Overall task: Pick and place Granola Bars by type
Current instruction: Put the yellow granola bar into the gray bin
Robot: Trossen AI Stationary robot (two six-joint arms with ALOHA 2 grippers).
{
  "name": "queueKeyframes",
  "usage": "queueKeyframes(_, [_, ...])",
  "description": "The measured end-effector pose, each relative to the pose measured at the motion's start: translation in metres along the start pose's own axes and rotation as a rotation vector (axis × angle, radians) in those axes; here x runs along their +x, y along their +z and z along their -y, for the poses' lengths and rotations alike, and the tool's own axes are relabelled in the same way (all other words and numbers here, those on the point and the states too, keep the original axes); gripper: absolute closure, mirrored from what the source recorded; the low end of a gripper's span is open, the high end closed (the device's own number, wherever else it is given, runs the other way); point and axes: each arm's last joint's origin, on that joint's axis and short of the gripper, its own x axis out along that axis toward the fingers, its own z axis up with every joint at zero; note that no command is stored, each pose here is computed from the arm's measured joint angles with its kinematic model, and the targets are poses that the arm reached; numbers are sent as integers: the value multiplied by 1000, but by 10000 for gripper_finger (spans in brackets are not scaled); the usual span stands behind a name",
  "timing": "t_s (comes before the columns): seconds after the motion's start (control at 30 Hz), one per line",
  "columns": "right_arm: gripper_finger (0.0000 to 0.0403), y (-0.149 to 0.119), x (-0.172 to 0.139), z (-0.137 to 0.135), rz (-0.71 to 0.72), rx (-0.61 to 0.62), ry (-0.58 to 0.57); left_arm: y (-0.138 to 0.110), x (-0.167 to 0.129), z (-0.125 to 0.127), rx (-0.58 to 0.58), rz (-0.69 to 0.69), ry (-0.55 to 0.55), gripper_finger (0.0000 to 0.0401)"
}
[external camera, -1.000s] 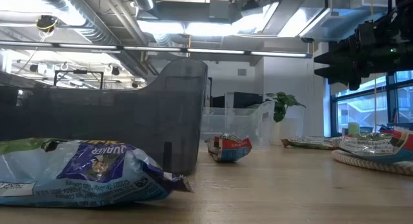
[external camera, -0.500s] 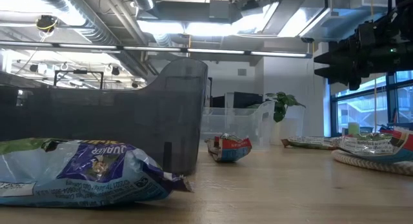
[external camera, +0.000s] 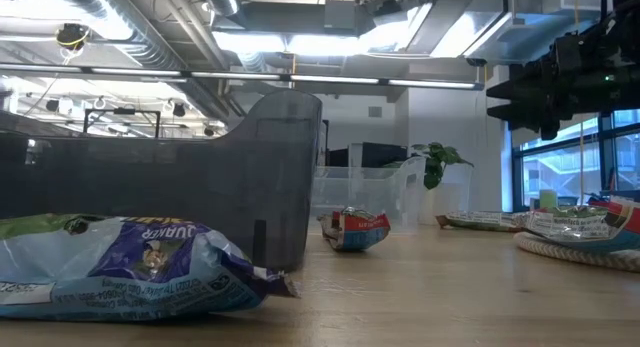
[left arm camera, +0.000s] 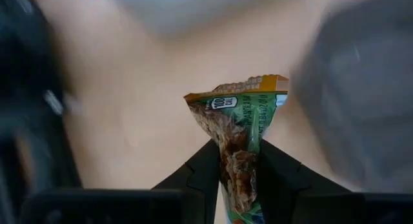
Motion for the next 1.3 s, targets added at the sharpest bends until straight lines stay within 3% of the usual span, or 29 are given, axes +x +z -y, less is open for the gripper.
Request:
queueKeyframes(0.3, [152, 0, 0, 0, 0, 1, 0, 100, -3, -6, 260, 206, 9, 323])
queueKeyframes(0.6, [152, 0, 0, 0, -3, 1, 5, 170, 21, -10, 466, 163, 150, 328])
queueKeyframes(0.9, [152, -1, 0, -1, -16, 4, 23, 200, 43, 5, 606, 109, 62, 329])
queueKeyframes(1.3, [152, -4, 2, 0, -49, 2, 15, 200, 79, 9, 772, -23, 43, 332])
